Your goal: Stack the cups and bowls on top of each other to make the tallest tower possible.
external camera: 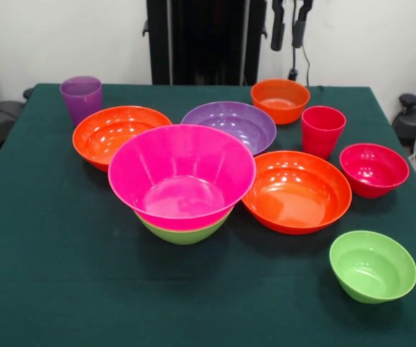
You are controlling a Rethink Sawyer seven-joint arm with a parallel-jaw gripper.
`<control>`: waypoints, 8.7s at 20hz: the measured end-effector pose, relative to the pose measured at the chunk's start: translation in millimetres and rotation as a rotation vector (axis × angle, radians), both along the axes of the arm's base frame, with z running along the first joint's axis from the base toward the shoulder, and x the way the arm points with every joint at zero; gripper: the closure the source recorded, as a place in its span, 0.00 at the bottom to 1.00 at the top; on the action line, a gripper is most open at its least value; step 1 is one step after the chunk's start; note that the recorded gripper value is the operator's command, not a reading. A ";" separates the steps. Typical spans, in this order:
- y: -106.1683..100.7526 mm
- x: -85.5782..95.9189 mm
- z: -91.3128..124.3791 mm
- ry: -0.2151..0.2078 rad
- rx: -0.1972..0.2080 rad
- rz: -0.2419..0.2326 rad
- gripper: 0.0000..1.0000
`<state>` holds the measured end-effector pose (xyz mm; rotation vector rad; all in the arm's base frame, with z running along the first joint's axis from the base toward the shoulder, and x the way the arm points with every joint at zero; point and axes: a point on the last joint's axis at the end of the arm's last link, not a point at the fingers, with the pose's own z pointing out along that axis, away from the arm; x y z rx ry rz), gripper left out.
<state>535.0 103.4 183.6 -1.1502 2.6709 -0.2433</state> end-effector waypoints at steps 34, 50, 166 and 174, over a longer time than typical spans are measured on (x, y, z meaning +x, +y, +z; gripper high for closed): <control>34.7 -31.5 -109.3 0.019 0.071 -0.026 0.00; 34.9 -40.7 -125.3 0.009 0.046 -0.068 0.00; 82.9 -103.6 -191.1 0.031 -0.062 -0.201 0.00; 92.3 -107.6 -205.5 -0.011 -0.032 -0.199 1.00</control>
